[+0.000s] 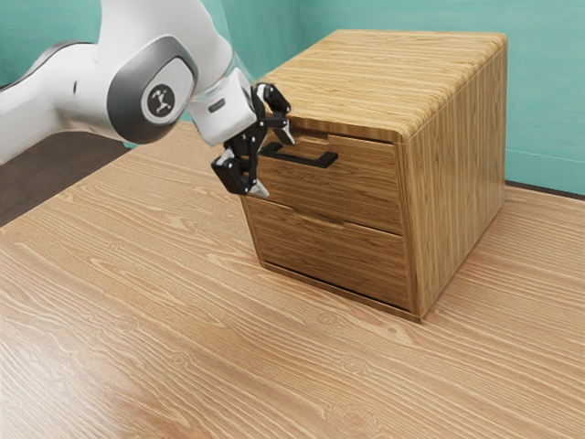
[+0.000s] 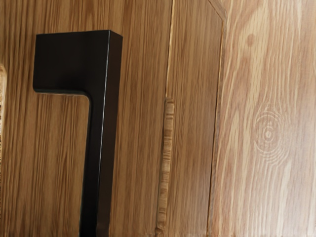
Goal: Pull the drawer handle with one arm to open the drawer
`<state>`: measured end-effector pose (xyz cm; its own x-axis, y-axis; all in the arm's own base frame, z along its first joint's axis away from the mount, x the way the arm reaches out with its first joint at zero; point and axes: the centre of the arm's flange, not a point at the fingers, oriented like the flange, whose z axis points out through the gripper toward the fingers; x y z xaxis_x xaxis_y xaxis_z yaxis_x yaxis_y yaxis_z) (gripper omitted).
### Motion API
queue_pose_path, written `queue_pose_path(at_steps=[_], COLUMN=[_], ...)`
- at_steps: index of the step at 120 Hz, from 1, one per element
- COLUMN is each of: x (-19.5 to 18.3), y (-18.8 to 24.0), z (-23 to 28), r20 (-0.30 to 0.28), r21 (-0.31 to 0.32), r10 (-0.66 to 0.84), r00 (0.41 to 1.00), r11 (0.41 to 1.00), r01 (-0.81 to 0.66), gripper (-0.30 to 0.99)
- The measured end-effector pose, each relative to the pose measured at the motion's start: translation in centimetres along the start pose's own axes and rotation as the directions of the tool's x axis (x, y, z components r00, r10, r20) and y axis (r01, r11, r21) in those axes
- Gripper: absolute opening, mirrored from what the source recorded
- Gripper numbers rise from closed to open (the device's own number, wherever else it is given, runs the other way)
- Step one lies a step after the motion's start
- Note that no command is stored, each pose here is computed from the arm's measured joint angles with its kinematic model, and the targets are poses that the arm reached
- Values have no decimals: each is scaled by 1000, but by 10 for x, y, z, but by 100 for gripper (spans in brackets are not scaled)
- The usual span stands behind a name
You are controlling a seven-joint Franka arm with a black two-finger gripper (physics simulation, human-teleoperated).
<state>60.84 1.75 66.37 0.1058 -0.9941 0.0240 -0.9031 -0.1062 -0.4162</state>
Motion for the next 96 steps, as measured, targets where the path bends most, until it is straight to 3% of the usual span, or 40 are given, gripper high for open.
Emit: queue_pose_path(at_steps=[21, 96], x=[-16, 0], y=[-2, 0], z=[3, 4], r20=[12, -6], r21=[-1, -3], r10=[-25, -5], r00=[1000, 1000], r11=[1000, 1000], r01=[25, 5], gripper=[70, 66])
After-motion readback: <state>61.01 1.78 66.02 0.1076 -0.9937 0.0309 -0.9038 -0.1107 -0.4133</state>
